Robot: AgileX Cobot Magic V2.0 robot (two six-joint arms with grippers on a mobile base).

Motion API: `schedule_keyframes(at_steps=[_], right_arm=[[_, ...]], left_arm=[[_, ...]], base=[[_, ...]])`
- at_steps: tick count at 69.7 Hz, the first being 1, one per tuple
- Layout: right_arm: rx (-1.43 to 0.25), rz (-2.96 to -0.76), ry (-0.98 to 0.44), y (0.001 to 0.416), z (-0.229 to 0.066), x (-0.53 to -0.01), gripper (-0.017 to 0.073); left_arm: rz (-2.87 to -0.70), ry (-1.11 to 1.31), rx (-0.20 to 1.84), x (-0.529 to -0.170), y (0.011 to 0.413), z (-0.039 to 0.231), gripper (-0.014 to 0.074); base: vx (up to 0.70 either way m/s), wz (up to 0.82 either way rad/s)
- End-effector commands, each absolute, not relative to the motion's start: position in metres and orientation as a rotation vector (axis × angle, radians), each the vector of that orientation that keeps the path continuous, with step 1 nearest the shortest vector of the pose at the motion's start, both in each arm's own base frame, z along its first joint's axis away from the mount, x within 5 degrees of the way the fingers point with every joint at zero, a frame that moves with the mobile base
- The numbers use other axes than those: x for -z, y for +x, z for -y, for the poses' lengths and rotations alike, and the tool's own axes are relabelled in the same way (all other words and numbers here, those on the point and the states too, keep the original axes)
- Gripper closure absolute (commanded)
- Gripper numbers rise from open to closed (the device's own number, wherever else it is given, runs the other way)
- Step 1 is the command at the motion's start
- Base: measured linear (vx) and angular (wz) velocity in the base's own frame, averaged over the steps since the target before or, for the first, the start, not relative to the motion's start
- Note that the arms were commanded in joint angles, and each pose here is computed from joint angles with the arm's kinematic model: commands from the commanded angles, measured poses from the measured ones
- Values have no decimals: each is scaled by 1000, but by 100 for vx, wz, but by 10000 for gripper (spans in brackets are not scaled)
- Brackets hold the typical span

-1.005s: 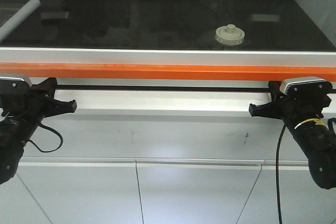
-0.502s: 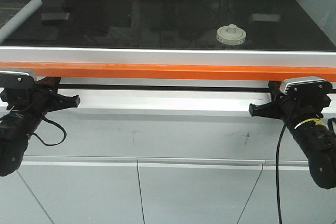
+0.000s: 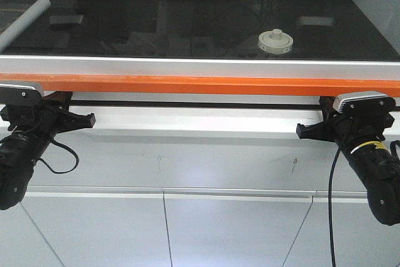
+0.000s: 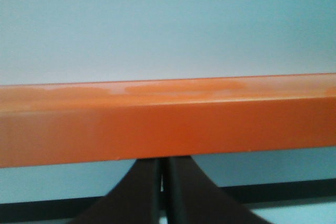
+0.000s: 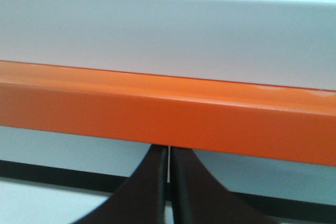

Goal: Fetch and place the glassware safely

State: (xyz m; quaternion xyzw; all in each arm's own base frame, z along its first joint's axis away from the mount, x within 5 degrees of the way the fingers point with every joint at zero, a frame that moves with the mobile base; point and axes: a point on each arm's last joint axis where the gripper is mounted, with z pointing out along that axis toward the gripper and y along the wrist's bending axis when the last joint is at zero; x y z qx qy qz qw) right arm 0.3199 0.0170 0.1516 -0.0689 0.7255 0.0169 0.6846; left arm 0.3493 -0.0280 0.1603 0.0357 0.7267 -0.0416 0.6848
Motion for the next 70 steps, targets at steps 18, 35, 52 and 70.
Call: schedule_keyframes(at_steps=[18, 35, 52, 70], right_arm=[[-35, -1356, -147, 319, -17, -199, 563], [-28, -1310, -149, 315, -17, -214, 563], [-26, -1285, -148, 312, -17, -224, 563], [-21, -1246, -156, 316, -17, -243, 563]], left_arm=[[-1369, 87, 114, -213, 356, 32, 601], [-1321, 84, 113, -231, 351, 31, 601], [-1294, 85, 113, -241, 347, 31, 601], [-1267, 83, 112, -251, 344, 31, 601]], base=[[0, 0], [0, 0], [0, 0], [0, 0]])
